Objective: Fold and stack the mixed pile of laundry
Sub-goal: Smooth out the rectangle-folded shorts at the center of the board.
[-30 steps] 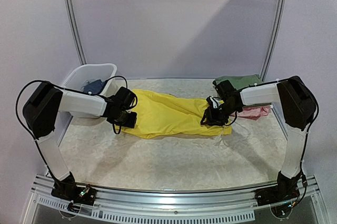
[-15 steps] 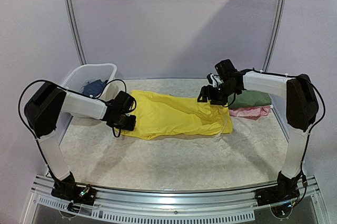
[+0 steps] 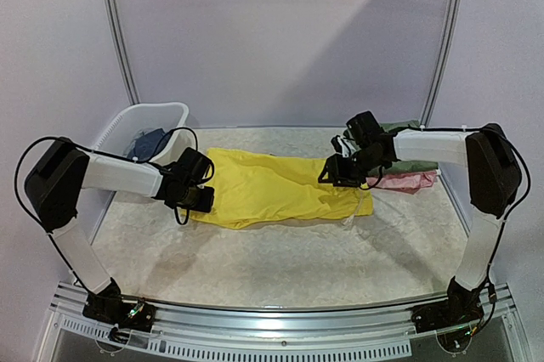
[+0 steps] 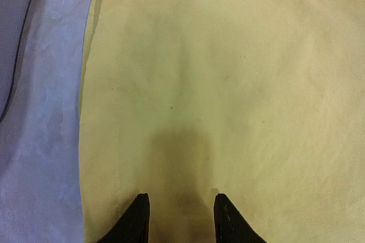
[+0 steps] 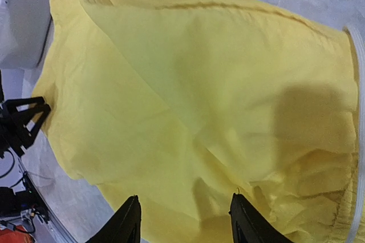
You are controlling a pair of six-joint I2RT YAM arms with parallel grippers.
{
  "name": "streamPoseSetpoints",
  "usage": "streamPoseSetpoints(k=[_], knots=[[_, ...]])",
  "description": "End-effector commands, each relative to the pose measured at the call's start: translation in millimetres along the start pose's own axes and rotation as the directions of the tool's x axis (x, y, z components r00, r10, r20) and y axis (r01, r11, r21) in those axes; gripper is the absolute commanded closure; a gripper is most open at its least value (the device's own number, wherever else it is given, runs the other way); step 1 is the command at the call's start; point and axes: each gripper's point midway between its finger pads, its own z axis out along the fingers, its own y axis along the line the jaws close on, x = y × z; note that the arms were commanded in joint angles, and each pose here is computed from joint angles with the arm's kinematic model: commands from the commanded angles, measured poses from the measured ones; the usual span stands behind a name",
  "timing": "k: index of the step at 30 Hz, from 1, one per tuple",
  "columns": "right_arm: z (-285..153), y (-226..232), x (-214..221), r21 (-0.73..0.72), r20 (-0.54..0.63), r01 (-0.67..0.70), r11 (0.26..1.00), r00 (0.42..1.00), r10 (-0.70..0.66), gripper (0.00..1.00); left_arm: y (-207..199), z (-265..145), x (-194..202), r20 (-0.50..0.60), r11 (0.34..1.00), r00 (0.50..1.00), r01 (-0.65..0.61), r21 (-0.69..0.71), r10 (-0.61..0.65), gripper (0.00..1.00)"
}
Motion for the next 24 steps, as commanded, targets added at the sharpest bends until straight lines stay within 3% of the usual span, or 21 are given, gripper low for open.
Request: streamPoseSetpoints(k=[1,10,17,24], knots=[[11,25,-33,-0.089,0.049,0.029,0.996,0.999,-0.024,0.48,1,-8,0,0.005,1.0,1.0,-0.008,-0.019,0.008,0.61],[59,-29,-63,-0.068,-0.039,-0.089,0.994,0.995,0.087,0.67,9,-29,1,0.029,1.0,1.0,0.004,-0.02,-0.003,0.59],[82,-56,-91,-0.099,-0.049,-0.102,0.99,0.994,0.098,0.67,5,-38,-9,0.058,1.0,0.998,0.012,0.006,-0.013,0.59],[111,-77,-88,-0.094,-0.088,-0.158,0.983,0.985,0.149,0.63,-10,-29,-29,0.079,0.999,0.997,-0.017,0.036,0.014,0.59]])
